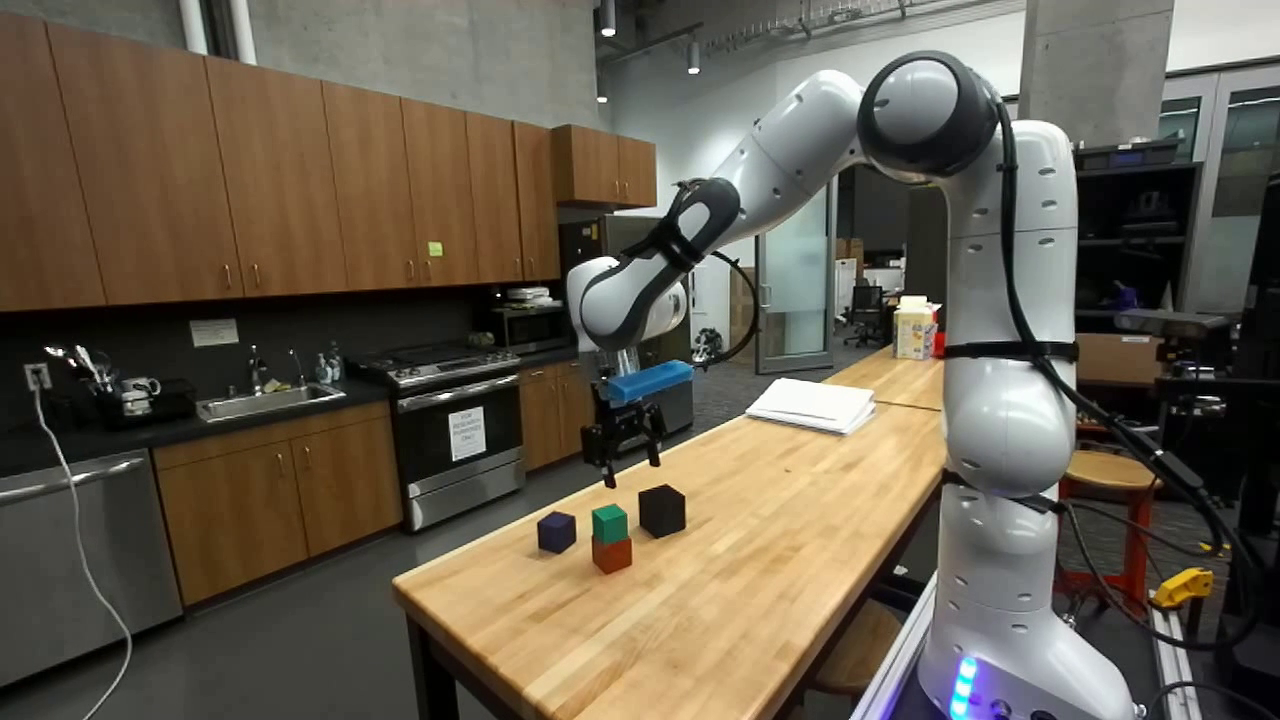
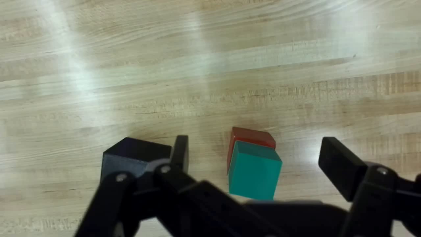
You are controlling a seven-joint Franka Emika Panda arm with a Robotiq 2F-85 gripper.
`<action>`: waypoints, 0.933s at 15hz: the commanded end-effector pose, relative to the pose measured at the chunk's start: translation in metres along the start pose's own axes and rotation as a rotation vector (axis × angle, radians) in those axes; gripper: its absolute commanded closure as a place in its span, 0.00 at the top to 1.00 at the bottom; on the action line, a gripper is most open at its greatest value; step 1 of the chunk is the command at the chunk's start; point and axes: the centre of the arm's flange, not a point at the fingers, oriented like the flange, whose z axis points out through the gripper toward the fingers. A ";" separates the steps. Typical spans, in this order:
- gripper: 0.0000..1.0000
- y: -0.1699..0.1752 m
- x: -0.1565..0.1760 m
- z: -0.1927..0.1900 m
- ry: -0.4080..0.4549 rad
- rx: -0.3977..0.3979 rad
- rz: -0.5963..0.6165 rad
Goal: Put the blocks on the stack on the table
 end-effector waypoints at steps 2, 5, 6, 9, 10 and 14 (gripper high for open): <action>1.00 0.012 -0.031 -0.023 -0.016 -0.047 -0.092; 1.00 0.020 -0.043 -0.028 -0.036 -0.068 -0.149; 1.00 0.022 -0.047 -0.031 -0.038 -0.073 -0.166; 1.00 0.029 -0.056 -0.036 -0.039 -0.090 -0.200; 1.00 0.031 -0.058 -0.037 -0.039 -0.093 -0.207; 1.00 0.038 -0.068 -0.041 -0.034 -0.106 -0.232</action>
